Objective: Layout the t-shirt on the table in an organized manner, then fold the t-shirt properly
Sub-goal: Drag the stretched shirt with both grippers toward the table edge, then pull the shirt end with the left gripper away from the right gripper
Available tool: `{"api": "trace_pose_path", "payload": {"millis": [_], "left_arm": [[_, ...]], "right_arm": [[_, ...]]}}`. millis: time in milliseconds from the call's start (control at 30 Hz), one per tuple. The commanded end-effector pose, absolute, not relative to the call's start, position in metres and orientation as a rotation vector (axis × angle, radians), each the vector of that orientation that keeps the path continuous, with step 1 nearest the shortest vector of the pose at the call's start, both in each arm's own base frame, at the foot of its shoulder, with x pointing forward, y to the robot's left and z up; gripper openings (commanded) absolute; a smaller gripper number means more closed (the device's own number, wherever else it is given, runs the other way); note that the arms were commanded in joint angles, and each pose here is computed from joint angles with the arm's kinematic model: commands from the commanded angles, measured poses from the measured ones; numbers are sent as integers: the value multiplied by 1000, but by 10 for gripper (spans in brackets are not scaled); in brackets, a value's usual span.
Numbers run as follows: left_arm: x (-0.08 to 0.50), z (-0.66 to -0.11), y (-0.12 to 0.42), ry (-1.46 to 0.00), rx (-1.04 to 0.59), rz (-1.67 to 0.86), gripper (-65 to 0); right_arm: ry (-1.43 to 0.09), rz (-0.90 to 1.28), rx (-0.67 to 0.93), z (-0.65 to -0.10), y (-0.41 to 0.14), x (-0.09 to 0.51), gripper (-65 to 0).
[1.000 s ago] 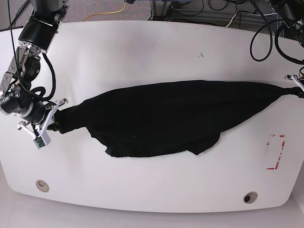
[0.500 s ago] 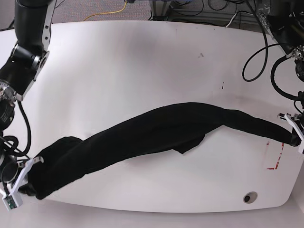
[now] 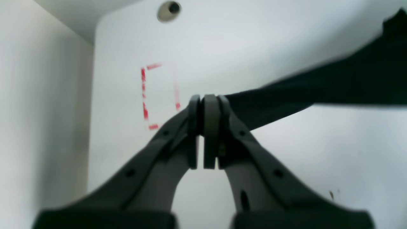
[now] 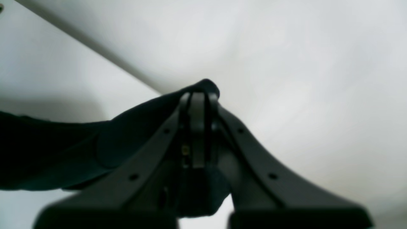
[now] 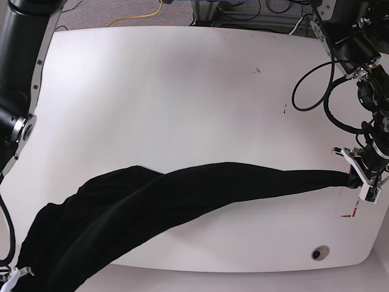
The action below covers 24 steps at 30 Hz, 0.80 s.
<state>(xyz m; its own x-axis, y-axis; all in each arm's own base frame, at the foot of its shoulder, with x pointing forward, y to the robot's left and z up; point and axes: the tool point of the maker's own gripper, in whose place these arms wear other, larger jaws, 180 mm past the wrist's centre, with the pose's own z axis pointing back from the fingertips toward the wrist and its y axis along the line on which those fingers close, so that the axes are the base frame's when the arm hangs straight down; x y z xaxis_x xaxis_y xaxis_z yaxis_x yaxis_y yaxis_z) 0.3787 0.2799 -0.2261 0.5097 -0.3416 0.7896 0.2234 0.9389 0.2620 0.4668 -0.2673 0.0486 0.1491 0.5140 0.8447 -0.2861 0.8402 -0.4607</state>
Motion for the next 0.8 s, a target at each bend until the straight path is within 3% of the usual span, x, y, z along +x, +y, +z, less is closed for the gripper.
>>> {"api": "trace_pose_path", "payload": {"millis": [0,500,767], "left_arm": [[384,-217,269,-1012,116,-349,-650],[361,-291,160,-882,-133,-463,-650],[355,-298,163,-864,-134,-453,-650]], "right_arm": [[-1408,595,-250,104,-264,462,-650],[-1284,711,-139,66,-209,500,-650],[-1281,741,-143,63,-200,502,-650]]}}
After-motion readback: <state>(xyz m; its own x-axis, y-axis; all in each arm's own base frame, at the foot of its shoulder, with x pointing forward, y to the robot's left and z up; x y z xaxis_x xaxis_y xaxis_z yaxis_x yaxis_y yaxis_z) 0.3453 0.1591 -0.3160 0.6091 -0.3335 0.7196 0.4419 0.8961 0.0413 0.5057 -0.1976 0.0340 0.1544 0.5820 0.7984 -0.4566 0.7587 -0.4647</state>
